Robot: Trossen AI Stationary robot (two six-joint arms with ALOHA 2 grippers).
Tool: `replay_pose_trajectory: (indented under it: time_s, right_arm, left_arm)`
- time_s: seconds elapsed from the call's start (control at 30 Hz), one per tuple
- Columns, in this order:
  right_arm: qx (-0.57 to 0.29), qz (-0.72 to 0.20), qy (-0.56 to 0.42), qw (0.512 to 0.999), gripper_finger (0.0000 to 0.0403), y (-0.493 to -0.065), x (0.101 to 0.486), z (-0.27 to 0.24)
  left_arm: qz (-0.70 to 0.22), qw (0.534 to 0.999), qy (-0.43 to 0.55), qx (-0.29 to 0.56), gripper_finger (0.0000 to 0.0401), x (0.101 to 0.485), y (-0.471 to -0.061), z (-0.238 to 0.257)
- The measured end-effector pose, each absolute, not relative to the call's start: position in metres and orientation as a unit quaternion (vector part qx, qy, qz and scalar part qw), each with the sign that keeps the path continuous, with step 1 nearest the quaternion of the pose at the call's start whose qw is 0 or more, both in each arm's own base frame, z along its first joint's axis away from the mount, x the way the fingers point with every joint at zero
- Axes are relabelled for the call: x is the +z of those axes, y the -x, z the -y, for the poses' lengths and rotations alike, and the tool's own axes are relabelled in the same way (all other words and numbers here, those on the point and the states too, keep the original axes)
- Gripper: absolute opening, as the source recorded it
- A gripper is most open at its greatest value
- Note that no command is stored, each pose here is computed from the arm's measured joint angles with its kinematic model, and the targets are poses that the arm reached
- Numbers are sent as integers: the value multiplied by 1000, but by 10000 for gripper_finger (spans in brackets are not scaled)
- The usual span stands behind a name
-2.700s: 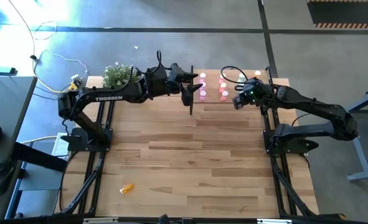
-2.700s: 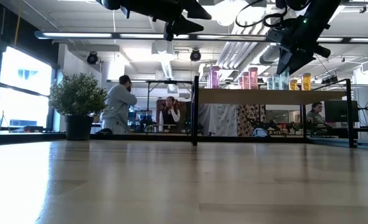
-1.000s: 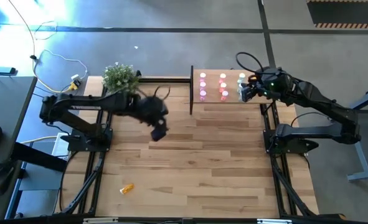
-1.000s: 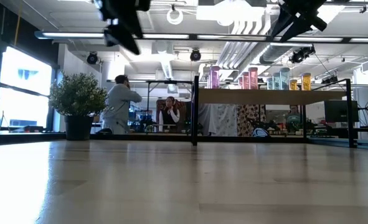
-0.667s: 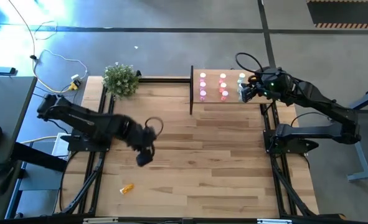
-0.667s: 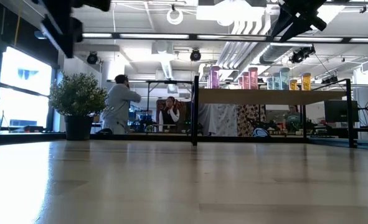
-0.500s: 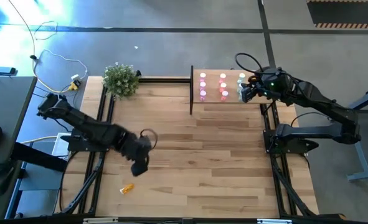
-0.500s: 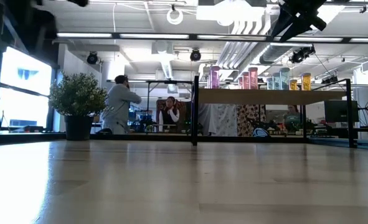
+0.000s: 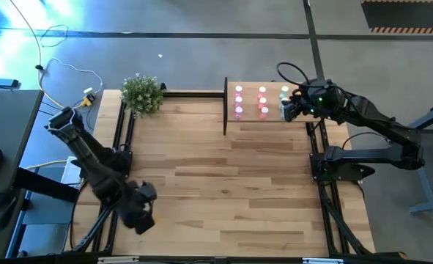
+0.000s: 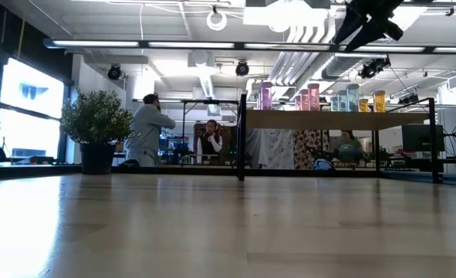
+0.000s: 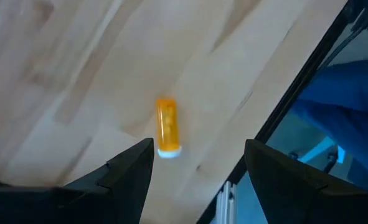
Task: Pick and place medicine bottles onto shelf by color
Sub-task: Put the orange pill bottle on the shelf aligned with the other orange pill bottles
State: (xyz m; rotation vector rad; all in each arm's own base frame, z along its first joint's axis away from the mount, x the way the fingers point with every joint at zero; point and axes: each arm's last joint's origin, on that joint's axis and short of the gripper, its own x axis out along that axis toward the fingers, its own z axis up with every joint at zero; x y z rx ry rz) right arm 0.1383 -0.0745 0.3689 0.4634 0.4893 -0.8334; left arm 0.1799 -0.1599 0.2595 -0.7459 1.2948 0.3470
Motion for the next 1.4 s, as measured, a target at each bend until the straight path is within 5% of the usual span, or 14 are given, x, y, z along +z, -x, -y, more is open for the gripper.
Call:
replay_pose_trajectory:
  time_s: [0.3,0.93,1.4]
  right_arm:
    - [-400,-225,-241,855,181,-139,369,74]
    - [-389,-227,-247,858,181,-139,369,74]
    - [-380,-234,-250,859,181,-139,368,73]
  left_arm:
    - [-558,734,336,192,243,254,-160,183]
    - [-652,684,226,237,243,168,-207,201]
    - [-650,685,228,238,243,158,-215,202]
